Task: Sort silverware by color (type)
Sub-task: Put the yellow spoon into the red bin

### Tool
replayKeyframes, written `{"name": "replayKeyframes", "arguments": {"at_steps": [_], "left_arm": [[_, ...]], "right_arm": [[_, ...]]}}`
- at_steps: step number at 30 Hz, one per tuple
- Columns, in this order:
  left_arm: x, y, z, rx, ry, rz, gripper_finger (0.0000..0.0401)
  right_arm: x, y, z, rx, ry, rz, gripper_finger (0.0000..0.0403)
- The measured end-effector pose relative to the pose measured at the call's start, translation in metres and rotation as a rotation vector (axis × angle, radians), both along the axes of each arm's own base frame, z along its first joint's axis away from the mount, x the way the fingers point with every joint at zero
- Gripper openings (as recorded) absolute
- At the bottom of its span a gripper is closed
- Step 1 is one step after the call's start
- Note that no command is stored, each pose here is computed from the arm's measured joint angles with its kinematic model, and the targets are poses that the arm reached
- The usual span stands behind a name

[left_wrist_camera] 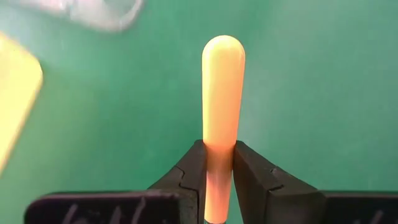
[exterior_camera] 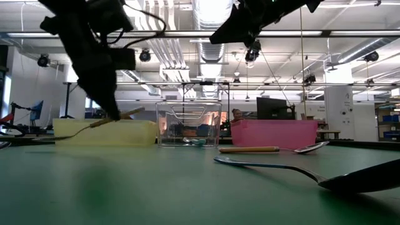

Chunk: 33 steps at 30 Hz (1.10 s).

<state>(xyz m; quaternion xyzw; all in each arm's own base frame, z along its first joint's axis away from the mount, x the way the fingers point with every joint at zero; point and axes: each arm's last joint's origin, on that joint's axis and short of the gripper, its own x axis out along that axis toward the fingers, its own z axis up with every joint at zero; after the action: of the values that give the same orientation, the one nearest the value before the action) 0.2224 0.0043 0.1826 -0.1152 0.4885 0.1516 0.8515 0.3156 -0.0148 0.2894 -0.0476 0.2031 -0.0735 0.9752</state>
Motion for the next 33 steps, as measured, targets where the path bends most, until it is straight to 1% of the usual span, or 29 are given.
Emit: {"name": "replayKeyframes", "arguments": {"at_steps": [5,8,11,13,17,19,21,23,25,27,30,33], "left_arm": [[0.013,0.002,0.024,0.112,-0.074,-0.058,0.0039],[0.023,0.003,0.044,0.187,-0.170,-0.107,0.0038],[0.032,0.002,0.068,0.257,-0.314,-0.172,0.0038],[0.035,0.000,0.082,0.314,-0.417,-0.215,0.0038],[0.036,-0.004,0.109,0.425,-0.645,-0.300,0.0038],[0.033,-0.005,0.119,0.449,-0.762,-0.340,0.0038],[0.032,-0.006,0.128,0.472,-0.878,-0.351,0.0038],[0.031,-0.006,0.129,0.490,-0.947,-0.338,0.0038],[0.032,-0.006,0.132,0.502,-1.025,-0.313,0.0038],[0.032,-0.005,0.131,0.513,-1.042,-0.274,0.0038],[0.034,-0.004,0.129,0.526,-1.024,-0.249,0.0038],[0.035,-0.003,0.129,0.535,-1.013,-0.230,0.0038]], "right_arm": [[0.000,0.000,0.000,0.000,0.000,0.001,0.0043],[0.000,0.000,0.000,-0.001,0.000,0.003,0.0043],[0.002,0.005,-0.002,-0.005,0.002,0.021,0.0043],[0.003,0.010,-0.009,-0.017,0.001,0.044,0.0043],[0.006,0.017,-0.023,-0.024,-0.054,0.067,0.0043],[0.010,0.016,-0.026,-0.018,-0.107,0.060,0.0043],[0.013,0.015,-0.032,-0.008,-0.122,0.048,0.0043],[0.021,0.015,-0.038,-0.008,-0.149,0.046,0.0043],[0.027,0.015,-0.043,-0.030,-0.167,0.025,0.0043],[0.034,0.014,-0.044,-0.067,-0.198,-0.003,0.0045],[0.043,0.013,-0.045,-0.098,-0.190,-0.030,0.0054],[0.048,0.012,-0.048,-0.120,-0.165,-0.053,0.0072]]}}
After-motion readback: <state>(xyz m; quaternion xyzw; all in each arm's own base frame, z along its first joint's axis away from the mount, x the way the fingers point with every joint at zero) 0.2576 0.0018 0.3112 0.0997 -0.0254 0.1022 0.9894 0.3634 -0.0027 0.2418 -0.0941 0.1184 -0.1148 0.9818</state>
